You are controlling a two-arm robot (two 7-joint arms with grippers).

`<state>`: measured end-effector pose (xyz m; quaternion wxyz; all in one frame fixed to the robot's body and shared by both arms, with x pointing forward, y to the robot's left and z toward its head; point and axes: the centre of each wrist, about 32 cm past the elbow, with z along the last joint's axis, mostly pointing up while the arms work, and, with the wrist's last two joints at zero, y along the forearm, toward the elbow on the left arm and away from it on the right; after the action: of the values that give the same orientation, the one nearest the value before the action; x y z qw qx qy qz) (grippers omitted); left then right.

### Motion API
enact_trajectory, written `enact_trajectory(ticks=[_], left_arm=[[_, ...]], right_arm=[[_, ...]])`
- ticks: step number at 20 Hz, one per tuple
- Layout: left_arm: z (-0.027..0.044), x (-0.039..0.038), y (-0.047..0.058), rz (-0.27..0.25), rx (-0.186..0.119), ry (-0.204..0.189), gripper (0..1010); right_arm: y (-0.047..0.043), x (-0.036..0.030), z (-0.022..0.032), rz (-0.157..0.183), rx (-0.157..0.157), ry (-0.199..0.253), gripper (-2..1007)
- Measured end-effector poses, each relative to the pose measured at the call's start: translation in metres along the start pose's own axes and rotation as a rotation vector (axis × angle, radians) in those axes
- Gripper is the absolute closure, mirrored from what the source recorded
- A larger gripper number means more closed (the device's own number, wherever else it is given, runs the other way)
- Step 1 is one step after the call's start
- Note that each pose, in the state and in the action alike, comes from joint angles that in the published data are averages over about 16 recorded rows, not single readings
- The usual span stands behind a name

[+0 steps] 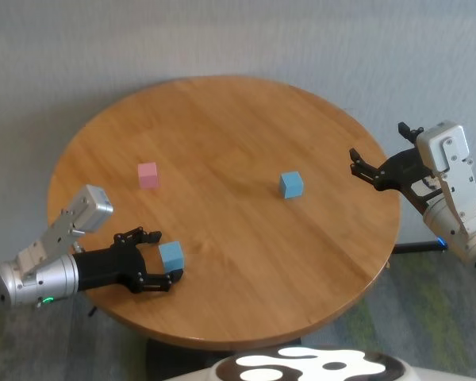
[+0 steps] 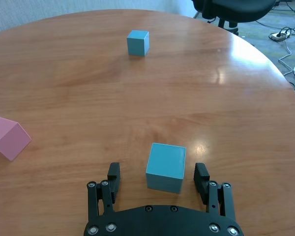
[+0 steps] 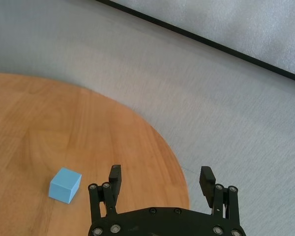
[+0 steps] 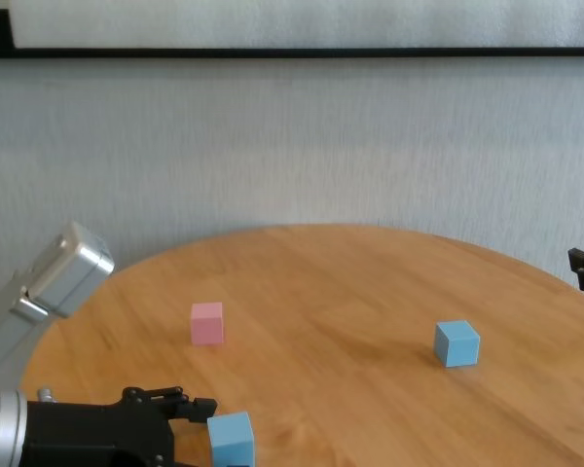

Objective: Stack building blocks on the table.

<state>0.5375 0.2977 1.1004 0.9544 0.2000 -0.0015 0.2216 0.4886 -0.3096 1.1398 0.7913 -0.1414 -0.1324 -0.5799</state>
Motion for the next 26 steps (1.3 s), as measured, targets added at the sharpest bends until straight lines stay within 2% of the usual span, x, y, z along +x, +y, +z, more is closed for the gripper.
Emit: enact_trajectory(ticks=[6, 17, 22, 26], left_arm=[[-0.0001, 0.0002, 0.0002, -0.001, -0.005, -0.002, 185], [-0.0002, 0.0004, 0.0003, -0.001, -0.01, -0.003, 505], [0.0006, 0.0003, 0.0004, 0.004, -0.014, -0.006, 583], [0.0036, 0.0021, 0.0002, 0.014, -0.018, -0.016, 608]], right_arm=[[0.0, 0.0, 0.0, 0.0, 0.0, 0.0, 0], [0.0, 0.0, 0.0, 0.0, 0.0, 0.0, 0], [0.0, 0.0, 0.0, 0.0, 0.0, 0.0, 0], [0.0, 0.0, 0.0, 0.0, 0.0, 0.0, 0]])
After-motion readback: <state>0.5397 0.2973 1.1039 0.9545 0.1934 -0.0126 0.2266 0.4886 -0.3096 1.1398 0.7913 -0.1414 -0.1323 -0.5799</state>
